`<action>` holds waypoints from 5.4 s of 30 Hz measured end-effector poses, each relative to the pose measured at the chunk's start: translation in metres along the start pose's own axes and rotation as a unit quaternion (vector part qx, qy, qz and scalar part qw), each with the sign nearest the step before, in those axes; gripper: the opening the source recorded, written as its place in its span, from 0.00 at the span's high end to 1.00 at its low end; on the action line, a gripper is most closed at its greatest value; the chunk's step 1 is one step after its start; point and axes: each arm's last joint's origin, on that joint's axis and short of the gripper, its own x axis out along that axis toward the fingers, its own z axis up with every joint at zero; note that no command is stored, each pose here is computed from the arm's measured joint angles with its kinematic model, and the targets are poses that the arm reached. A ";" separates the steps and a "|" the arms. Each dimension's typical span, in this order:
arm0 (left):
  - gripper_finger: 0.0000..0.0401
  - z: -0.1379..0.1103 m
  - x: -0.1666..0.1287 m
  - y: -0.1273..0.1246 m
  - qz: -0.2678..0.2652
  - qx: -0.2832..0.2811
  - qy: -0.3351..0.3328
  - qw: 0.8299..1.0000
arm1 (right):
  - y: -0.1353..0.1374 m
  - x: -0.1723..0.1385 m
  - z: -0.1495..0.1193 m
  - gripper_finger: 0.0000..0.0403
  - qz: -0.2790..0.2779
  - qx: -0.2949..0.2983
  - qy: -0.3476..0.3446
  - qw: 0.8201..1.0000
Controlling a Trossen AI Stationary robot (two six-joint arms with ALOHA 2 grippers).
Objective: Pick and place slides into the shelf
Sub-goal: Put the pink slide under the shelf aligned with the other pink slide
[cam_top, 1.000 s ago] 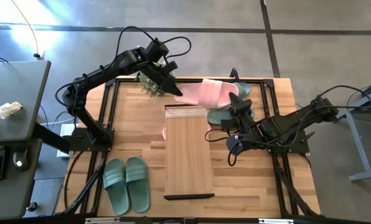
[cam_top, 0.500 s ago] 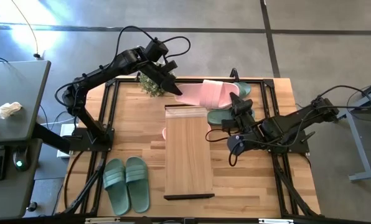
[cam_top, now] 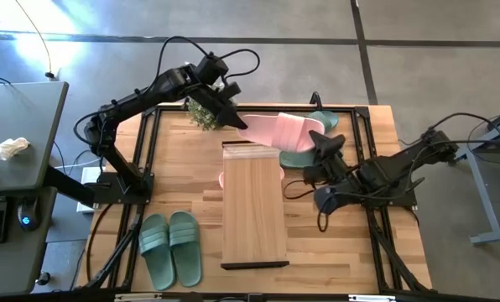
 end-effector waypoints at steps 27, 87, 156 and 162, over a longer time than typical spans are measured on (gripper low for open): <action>0.93 -0.080 -0.117 -0.042 0.151 -0.045 -0.006 0.988 | -0.022 -0.034 -0.059 0.51 0.051 0.221 -0.080 0.971; 0.93 -0.211 -0.122 0.016 0.372 -0.134 0.100 0.913 | -0.005 -0.034 -0.075 0.59 0.223 0.276 -0.047 0.934; 0.93 -0.213 0.042 0.088 0.167 -0.275 0.226 0.919 | 0.111 0.015 -0.009 0.82 0.631 0.436 0.036 0.641; 0.93 -0.211 0.048 0.085 0.189 -0.293 0.203 0.915 | 0.116 0.024 0.000 0.92 0.625 0.419 0.038 0.658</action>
